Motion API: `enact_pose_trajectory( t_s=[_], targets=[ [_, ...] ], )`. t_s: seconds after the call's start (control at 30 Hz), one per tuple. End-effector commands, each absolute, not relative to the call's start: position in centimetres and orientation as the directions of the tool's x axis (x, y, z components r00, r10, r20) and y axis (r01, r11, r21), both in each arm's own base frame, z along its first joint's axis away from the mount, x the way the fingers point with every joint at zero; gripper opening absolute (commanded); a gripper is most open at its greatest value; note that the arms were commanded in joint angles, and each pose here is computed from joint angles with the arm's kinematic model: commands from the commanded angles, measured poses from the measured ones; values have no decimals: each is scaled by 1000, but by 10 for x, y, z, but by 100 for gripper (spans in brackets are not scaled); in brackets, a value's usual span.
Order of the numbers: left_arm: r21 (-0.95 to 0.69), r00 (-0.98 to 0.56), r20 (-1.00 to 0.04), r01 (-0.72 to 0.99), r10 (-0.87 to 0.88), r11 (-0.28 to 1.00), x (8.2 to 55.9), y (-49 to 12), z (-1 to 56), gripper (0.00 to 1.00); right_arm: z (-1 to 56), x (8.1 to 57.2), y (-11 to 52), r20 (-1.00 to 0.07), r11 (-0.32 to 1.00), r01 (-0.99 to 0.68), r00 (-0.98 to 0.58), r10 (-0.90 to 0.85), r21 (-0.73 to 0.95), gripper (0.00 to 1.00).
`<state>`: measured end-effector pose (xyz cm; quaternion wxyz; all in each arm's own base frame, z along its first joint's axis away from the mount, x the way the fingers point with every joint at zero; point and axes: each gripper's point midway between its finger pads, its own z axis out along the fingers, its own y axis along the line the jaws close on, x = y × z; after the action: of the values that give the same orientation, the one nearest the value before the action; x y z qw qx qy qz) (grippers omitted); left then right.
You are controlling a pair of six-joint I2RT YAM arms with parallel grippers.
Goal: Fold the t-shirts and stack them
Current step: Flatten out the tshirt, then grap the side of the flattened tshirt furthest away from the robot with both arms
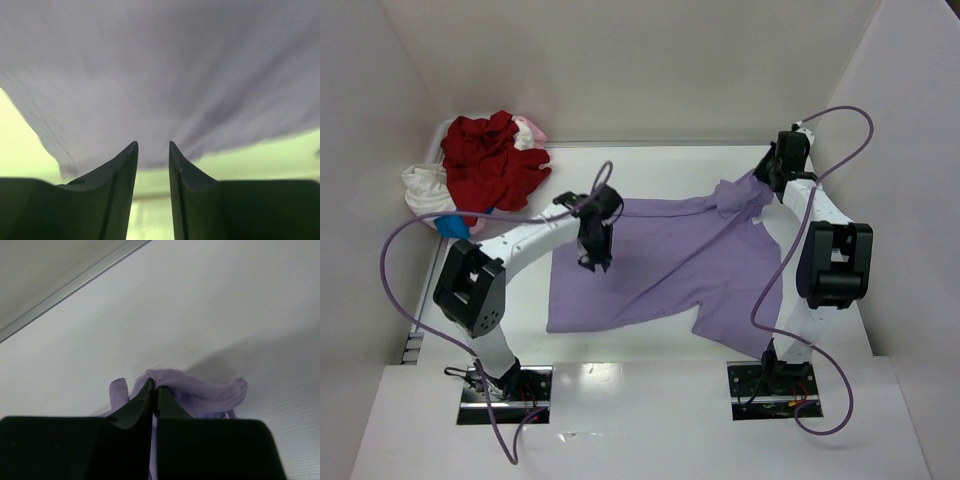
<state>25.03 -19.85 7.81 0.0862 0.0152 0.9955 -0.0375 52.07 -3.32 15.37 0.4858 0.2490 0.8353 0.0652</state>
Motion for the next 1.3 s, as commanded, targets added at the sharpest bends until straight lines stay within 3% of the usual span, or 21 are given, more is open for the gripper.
enact_pose_trajectory(
  t_s=[0.0, 0.37, 0.57, 0.77, 1.27],
  targets=[
    [-19, -945, -322, -62, -65, 998, 324, -165, 97, 41, 175, 534, -38, -817, 874, 323, -341, 465, 363, 2],
    [-49, -819, -509, -280, -265, 959, 451, -58, 95, 43, 164, 544, -30, -797, 874, 293, -370, 478, 388, 2],
    [-186, -743, -626, -152, -236, 971, 508, -65, 102, 49, 160, 545, -30, -793, 873, 297, -377, 479, 386, 2],
    [-270, -717, -654, -76, -241, 960, 533, -62, 102, 53, 155, 545, -30, -789, 873, 300, -384, 480, 384, 2],
    [-335, -800, -579, 55, -159, 941, 522, -59, 59, 53, 157, 545, -35, -798, 875, 318, -376, 470, 365, 2]
  ],
)
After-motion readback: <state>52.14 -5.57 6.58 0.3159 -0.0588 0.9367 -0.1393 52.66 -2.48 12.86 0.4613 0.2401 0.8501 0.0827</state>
